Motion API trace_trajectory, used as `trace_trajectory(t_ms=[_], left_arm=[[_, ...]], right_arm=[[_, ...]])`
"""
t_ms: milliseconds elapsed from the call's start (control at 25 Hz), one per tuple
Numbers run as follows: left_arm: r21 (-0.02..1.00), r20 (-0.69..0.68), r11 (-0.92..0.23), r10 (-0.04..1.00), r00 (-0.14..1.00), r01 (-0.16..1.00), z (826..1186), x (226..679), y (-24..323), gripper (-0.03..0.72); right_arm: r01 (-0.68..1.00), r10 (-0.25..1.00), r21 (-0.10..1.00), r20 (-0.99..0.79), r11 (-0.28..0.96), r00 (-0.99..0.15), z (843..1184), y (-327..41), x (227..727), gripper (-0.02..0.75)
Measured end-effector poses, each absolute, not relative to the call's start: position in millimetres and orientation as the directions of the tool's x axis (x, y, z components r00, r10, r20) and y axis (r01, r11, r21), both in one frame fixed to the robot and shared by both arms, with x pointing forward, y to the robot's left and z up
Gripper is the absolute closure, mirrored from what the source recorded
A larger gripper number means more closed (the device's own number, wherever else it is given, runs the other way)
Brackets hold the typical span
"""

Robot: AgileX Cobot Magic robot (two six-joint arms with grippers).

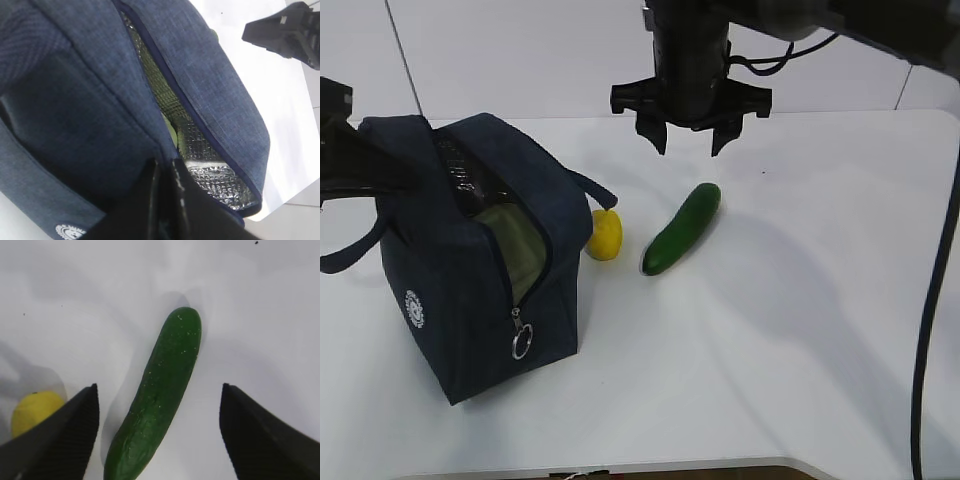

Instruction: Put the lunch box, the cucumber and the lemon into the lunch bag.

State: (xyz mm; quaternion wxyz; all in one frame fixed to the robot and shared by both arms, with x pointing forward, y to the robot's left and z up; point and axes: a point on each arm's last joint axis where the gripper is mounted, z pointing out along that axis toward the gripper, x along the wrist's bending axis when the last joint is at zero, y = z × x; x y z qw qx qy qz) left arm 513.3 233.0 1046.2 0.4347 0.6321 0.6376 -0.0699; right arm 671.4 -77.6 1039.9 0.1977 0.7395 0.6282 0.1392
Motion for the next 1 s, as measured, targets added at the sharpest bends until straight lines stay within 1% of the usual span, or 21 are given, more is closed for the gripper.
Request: trace_trajectory(t_ms=[160,280,480,680,800,1000], left_arm=[[0.459,-0.643,0.190,0.745,0.178,0.868,1046,513,233,0.698],[0.459,-0.643,0.190,0.745,0.178,0.868,1046,513,233,0.698],[0.458,-0.646,0.190,0.743,0.178,0.869,1046,513,233,0.698],[0.456,-0.647,0.190,0.741,0.178,0.869,1046,513,233,0.698],[0.456,-0.648,0.191,0.741,0.178,0.869,1046,513,232,0.698],[0.456,-0.648,0.191,0.741,0.178,0.869,1046,513,232,0.698]], right_arm=[[0.878,0.982,0.460,-0.061,-0.131,0.179,1031,-79,675,0.154],[0.885,0.981,0.446,-0.073,-0.131,0.181,1021,-78,678,0.130],[0.866,0.957,0.438,-0.037,-0.243,0.288,1010,-80,682,0.129],[0.840,0.930,0.432,-0.006,-0.329,0.368,1007,-89,687,0.130],[0.833,0.917,0.415,0.009,-0.367,0.399,1004,-96,690,0.130],[0.844,0.906,0.360,0.009,-0.398,0.423,983,-100,696,0.138]])
